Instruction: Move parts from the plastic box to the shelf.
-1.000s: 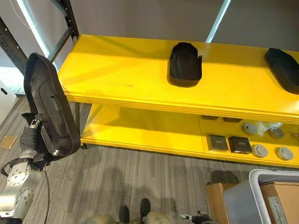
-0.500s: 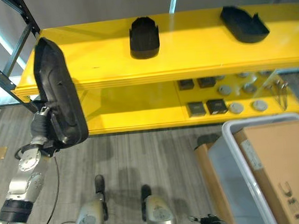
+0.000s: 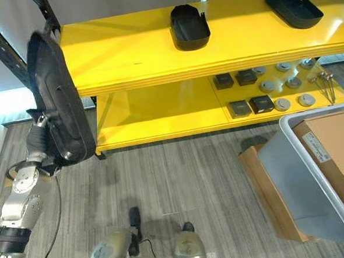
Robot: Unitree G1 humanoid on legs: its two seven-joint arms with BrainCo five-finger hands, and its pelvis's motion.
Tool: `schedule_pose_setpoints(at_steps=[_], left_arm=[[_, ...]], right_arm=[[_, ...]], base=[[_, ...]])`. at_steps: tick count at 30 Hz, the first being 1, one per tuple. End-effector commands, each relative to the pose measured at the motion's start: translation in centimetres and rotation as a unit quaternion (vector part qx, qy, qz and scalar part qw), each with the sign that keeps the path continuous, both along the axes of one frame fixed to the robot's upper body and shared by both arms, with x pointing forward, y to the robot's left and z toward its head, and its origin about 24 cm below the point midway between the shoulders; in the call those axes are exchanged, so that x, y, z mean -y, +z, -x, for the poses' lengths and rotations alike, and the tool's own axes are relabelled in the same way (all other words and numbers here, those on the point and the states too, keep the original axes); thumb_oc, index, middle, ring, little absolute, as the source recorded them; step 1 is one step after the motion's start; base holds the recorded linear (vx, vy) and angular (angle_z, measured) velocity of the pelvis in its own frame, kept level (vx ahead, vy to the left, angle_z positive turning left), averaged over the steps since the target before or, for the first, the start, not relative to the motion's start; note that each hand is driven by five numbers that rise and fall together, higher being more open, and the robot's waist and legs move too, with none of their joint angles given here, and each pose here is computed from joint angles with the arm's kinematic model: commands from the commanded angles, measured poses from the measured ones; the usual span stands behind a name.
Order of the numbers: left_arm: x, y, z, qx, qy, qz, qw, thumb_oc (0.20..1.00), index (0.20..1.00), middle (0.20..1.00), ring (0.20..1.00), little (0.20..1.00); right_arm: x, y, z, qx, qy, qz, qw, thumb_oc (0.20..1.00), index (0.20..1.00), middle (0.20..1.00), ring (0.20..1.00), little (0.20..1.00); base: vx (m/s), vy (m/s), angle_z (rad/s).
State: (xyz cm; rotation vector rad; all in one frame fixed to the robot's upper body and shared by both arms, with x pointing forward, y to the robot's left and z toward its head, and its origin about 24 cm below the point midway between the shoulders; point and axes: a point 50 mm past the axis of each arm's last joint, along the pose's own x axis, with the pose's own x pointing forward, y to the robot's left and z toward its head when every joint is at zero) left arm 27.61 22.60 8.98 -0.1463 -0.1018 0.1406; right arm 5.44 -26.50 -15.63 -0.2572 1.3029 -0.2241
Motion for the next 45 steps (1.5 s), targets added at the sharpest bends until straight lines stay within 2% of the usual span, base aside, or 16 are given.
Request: schedule_pose_setpoints(at_steps=[1, 12, 23, 24, 37, 45], left_arm=[[1.1, 3.7, 0.0, 0.09, -0.024, -0.008, 0.996, 0.2, 0.2, 0.2, 0.2, 0.2], [1.3, 3.6, -0.1, 0.088, -0.03, -0.008, 0.996, 0.2, 0.2, 0.2, 0.2, 0.2], [1.1, 3.2, 0.2, 0.086, -0.036, -0.012, 0.996, 0.2, 0.2, 0.2, 0.2, 0.2], [-1.2, 3.0, 1.1, 0.124, 0.071, 0.002, 0.99, 0.2, 0.2, 0.2, 0.2, 0.2], [-1.6, 2.1, 1.0, 0.092, 0.067, -0.008, 0.993, 0.2, 0.2, 0.2, 0.2, 0.2], [-1.2, 2.8, 0.2, 0.096, 0.058, -0.025, 0.993, 0.2, 0.2, 0.2, 0.2, 0.2]], right_arm=[[0.4, 0.0, 0.2, -0.013, 0.013, 0.011, 1.0, 1.0, 1.0, 1.0, 1.0, 1.0], [0.5, 0.0, 0.2, -0.026, 0.012, -0.004, 1.0, 1.0, 1.0, 1.0, 1.0, 1.0], [-0.1, 0.3, -1.1, 0.013, 0.037, -0.043, 0.998, 1.0, 1.0, 1.0, 1.0, 1.0], [-0.6, 0.9, -3.1, 0.084, -0.005, -0.108, 0.991, 1.0, 1.0, 1.0, 1.0, 1.0], [-0.7, 0.4, -1.4, 0.054, -0.02, -0.107, 0.993, 1.0, 1.0, 1.0, 1.0, 1.0], [-0.7, 0.7, -1.8, 0.081, -0.039, -0.108, 0.99, 1.0, 1.0, 1.0, 1.0, 1.0]], base=[[-0.02, -0.03, 0.18], [-0.02, -0.015, -0.01], [0.0, 0.001, 0.01], [0.0, 0.0, 0.0], [0.15, 0.137, 0.0], [0.14, 0.269, -0.06]])
